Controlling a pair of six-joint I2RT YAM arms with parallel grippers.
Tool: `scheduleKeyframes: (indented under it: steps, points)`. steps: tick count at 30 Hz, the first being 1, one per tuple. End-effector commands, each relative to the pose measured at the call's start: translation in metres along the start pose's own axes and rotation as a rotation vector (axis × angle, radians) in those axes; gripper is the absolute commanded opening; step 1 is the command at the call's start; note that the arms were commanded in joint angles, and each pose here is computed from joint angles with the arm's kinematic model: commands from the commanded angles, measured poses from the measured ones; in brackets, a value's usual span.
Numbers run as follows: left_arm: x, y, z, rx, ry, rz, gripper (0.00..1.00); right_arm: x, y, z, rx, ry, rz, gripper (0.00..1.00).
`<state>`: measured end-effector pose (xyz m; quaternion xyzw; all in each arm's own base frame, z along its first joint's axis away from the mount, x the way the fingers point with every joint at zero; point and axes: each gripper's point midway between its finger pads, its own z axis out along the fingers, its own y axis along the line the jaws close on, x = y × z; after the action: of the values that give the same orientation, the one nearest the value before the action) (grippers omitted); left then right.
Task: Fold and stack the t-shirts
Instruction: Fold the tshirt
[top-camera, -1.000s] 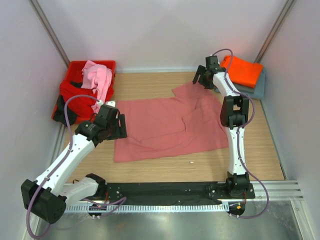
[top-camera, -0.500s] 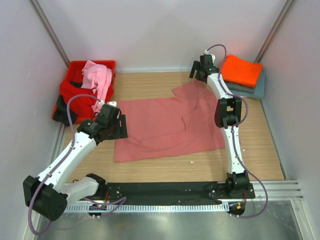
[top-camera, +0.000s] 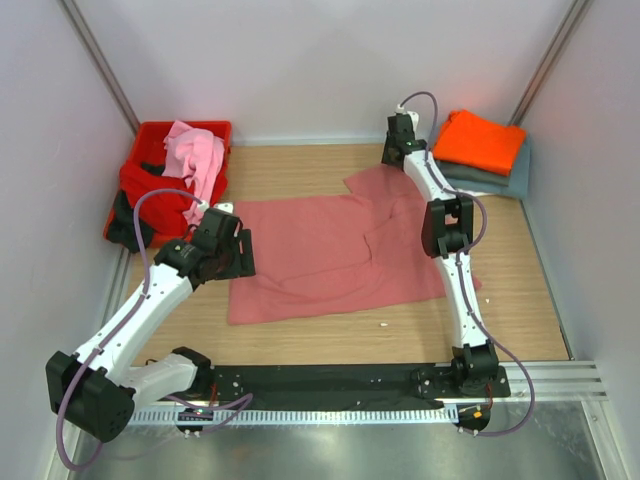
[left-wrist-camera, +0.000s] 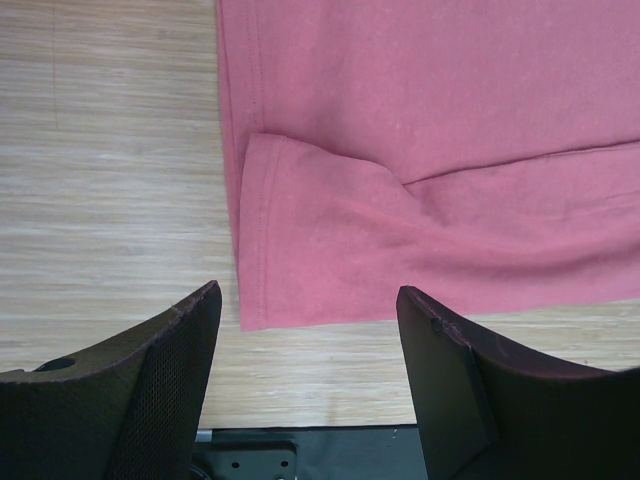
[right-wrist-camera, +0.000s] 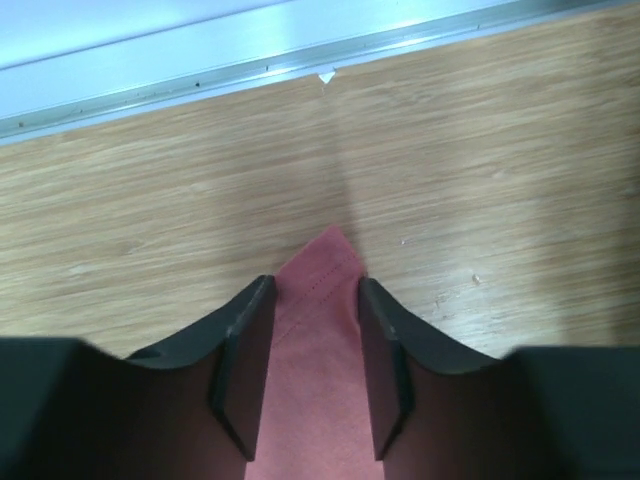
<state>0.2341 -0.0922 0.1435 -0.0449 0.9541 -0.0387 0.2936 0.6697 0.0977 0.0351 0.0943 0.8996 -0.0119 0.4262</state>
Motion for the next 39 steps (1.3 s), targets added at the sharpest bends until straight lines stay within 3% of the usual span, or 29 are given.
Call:
scheduleKeyframes:
  steps: [1,5,6,12,13,19,22,24,30,35,39]
  points:
    - [-0.004,-0.001,-0.001,0.010,-0.016,-0.002,0.72,0.010,0.005,-0.001,0.004,0.026,-0.028,0.37]
    - [-0.005,0.000,-0.001,0.001,-0.021,-0.003,0.72,0.011,-0.001,0.002,0.013,0.027,-0.018,0.03]
    - [-0.005,0.000,-0.001,0.001,-0.019,-0.003,0.72,0.008,-0.002,0.001,0.012,0.021,-0.015,0.02]
    - [-0.005,0.004,0.001,-0.024,-0.015,-0.005,0.72,-0.021,-0.013,-0.034,0.061,-0.017,0.012,0.02]
    - [-0.004,0.005,0.002,-0.029,-0.011,-0.003,0.72,-0.046,-0.014,-0.057,0.058,-0.064,0.029,0.02]
    - [-0.015,0.017,0.013,-0.097,0.002,-0.099,0.72,-0.048,-0.034,-0.101,0.116,-0.081,0.042,0.01]
    - [-0.023,0.004,0.026,-0.080,0.025,-0.151,0.72,-0.043,-0.046,-0.115,0.152,-0.071,0.046,0.01]
    - [-0.043,-0.007,0.034,-0.061,-0.015,-0.182,0.71,-0.041,-0.053,-0.128,0.166,-0.065,0.057,0.01]
    - [-0.115,-0.013,0.080,-0.218,-0.083,-0.176,0.69,-0.043,-0.059,-0.163,0.138,-0.078,0.069,0.01]
    - [-0.167,-0.025,0.117,-0.259,-0.071,-0.203,0.66,-0.034,-0.071,-0.185,0.163,-0.062,0.056,0.02]
    - [-0.175,-0.028,0.156,-0.283,-0.018,-0.202,0.66,-0.025,-0.089,-0.202,0.232,-0.050,0.035,0.02]
